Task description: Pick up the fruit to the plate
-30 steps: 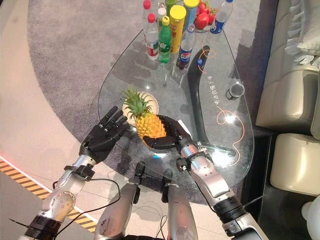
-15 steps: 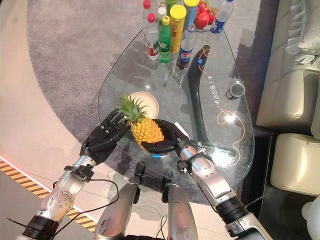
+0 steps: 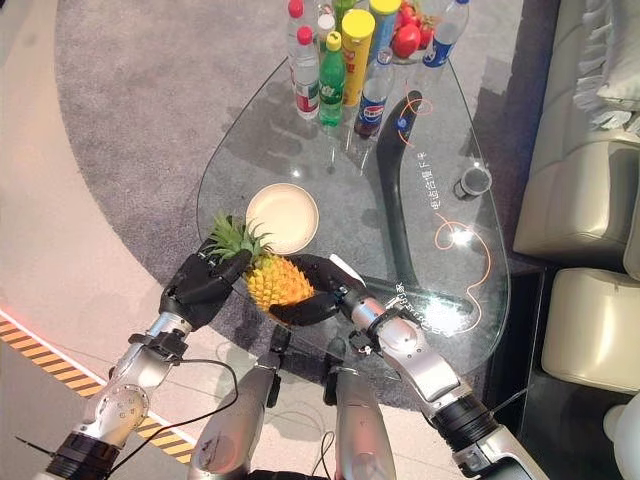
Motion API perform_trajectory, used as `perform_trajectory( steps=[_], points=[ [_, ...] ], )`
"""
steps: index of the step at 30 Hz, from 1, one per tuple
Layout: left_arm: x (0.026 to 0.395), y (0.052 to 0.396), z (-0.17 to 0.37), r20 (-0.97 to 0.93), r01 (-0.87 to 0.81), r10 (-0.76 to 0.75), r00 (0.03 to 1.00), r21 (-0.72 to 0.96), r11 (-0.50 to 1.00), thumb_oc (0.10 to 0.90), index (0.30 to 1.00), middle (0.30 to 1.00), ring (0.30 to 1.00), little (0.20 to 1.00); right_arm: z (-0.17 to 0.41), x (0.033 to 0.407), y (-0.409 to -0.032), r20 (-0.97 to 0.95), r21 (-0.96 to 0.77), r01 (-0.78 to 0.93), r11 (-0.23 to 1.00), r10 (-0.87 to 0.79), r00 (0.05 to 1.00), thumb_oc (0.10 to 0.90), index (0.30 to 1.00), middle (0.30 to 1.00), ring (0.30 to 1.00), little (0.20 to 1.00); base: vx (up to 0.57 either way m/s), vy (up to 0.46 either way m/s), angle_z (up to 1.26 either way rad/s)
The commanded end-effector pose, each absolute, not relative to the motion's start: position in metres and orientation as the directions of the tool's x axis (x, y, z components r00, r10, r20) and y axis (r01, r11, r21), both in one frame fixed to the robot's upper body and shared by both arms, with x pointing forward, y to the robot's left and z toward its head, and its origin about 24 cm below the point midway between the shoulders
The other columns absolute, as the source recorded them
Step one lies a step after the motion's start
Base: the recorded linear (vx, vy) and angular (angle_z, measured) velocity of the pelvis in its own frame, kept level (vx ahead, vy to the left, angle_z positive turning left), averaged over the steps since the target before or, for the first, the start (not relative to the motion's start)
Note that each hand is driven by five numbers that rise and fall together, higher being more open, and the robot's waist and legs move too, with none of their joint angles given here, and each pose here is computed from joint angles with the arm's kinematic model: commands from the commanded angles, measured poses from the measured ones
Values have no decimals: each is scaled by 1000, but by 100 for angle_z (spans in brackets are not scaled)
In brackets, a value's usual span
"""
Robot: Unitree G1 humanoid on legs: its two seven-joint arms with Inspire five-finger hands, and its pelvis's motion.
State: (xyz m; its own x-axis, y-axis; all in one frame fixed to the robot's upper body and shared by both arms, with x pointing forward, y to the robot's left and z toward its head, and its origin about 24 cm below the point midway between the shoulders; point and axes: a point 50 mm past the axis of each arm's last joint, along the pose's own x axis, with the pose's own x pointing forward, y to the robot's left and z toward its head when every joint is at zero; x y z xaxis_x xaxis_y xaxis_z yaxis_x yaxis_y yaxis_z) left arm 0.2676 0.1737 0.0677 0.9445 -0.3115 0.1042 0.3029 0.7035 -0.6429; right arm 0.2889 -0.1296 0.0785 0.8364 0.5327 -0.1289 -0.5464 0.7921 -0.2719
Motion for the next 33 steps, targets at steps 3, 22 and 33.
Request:
perform_trajectory(
  steps=[3, 22, 33],
  points=[
    [263, 136, 124, 435, 616, -440, 786, -612, 496, 800, 900, 900, 900, 900, 106, 273, -66, 50, -114, -779, 617, 786, 616, 100, 300, 300, 300, 200, 11, 5, 0],
    [264, 120, 103, 293, 543, -498, 816, -683, 488, 800, 900, 900, 900, 900, 137, 256, -39, 136, -269, -872, 408, 913, 385, 100, 300, 300, 300, 200, 0, 0, 0],
    [262, 116, 76, 102, 478, -561, 821, -659, 580, 800, 900, 900, 900, 900, 157, 243, -31, 143, -386, -867, 316, 949, 282, 100, 300, 300, 300, 200, 2, 10, 0]
  ],
)
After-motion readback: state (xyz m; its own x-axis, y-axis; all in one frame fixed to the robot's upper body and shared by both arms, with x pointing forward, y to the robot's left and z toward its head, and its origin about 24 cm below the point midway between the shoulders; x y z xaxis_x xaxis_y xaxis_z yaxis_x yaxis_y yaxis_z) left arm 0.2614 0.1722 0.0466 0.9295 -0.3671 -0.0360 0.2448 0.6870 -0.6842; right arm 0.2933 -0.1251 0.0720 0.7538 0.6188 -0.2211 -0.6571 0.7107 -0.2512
